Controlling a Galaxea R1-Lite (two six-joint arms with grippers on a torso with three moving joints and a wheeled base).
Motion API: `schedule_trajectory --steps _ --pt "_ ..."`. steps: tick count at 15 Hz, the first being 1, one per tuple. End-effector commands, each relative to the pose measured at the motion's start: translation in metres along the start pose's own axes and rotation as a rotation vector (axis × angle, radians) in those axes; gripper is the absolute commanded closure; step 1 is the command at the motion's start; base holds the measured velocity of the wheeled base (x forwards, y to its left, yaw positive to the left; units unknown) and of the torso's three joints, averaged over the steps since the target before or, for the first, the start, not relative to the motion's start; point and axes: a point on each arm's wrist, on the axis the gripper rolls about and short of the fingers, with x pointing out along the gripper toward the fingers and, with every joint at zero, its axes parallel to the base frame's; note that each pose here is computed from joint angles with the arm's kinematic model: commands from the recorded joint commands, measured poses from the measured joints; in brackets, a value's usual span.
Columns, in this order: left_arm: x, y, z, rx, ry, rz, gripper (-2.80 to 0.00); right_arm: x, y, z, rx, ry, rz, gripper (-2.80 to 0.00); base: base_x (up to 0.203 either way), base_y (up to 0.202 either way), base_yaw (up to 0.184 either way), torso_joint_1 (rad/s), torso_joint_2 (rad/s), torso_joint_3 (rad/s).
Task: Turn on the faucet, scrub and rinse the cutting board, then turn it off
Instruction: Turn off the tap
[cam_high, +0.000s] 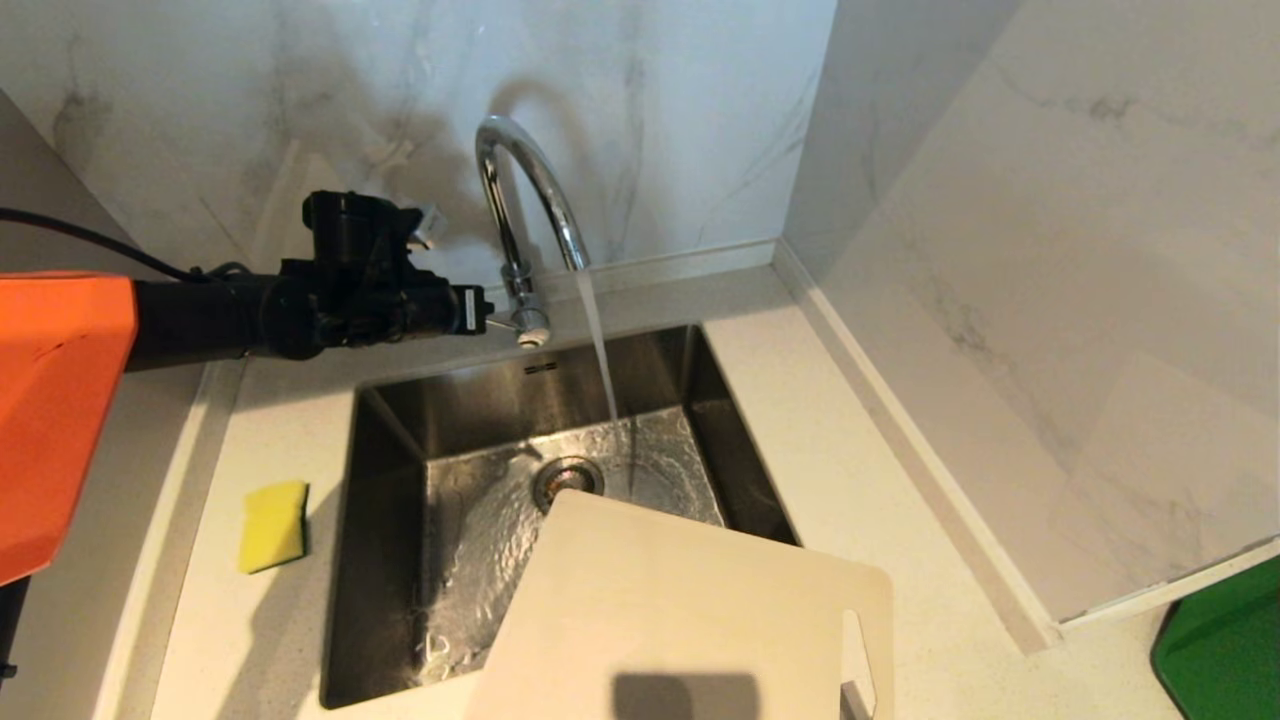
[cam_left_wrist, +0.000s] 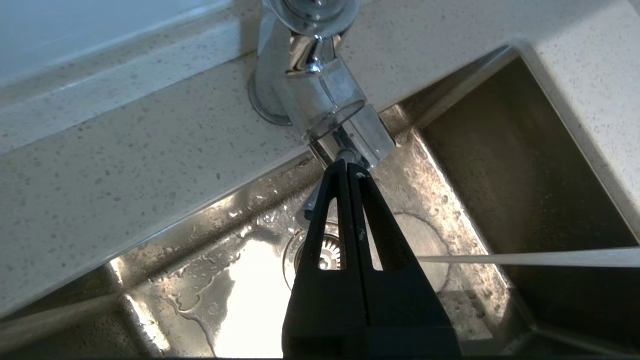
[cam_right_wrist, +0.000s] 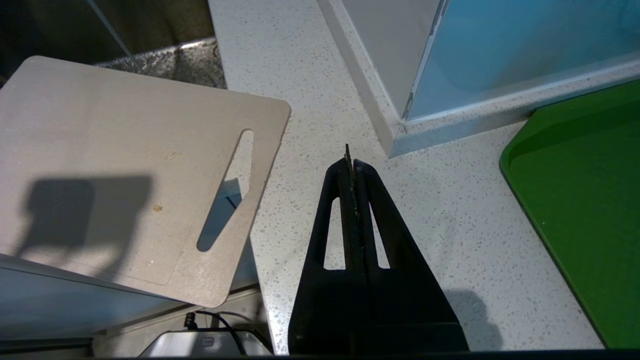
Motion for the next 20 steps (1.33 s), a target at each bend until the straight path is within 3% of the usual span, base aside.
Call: schedule_trajectory --steps 1,4,13,20 --pt "-0.001 0.000 0.001 -0.004 -0.002 0.031 0.00 0.000 0.000 0.000 0.000 0.001 0.000 0.00 0.000 0.000 0.000 0.000 0.00 0.000" --pt "-0.012 -0.003 0.013 -0.069 -0.027 0.014 0.00 0.000 0.000 0.000 -0.002 0.001 0.000 0.00 0.000 0.000 0.000 0.000 0.00 0.000" --pt "-0.018 -0.003 0.004 -0.108 0.099 0.019 0.00 0.000 0.000 0.000 0.000 0.001 0.000 0.00 0.000 0.000 0.000 0.000 0.00 0.000" --pt "-0.010 -0.001 -0.007 -0.110 0.139 0.030 0.00 0.000 0.000 0.000 0.000 0.001 0.000 0.00 0.000 0.000 0.000 0.000 0.00 0.000"
